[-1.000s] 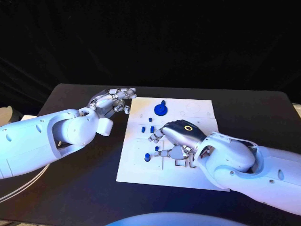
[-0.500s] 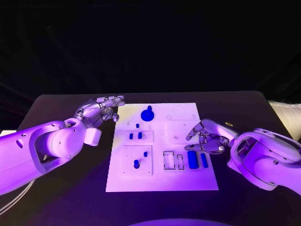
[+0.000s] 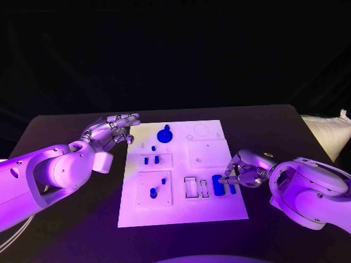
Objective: Assemble the parts on the task board
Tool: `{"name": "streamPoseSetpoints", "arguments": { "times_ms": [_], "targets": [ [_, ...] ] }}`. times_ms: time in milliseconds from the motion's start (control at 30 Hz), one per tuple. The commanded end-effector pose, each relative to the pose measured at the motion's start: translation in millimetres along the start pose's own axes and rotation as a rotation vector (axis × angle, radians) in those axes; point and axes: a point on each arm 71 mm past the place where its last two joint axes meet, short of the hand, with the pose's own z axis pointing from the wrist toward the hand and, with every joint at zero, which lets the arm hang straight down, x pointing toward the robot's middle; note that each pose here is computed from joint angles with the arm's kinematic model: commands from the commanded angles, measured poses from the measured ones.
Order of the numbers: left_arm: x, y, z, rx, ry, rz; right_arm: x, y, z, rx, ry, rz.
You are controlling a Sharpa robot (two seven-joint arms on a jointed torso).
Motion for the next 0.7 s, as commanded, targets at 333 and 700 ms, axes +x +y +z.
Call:
{"name": "streamPoseSetpoints", "arguments": {
  "times_ms": [333, 700],
  "targets": [
    [1.5, -0.2, -0.3, 0.006, 0.02, -0.003, 12.8, 3.1, 7.4, 0.015, 0.047, -0.086],
    [0.7, -0.1, -0.8, 0.005, 0.019, -0.003, 30.0, 7.7, 15.6, 0.0, 0.085, -0.133]
  ]
}}
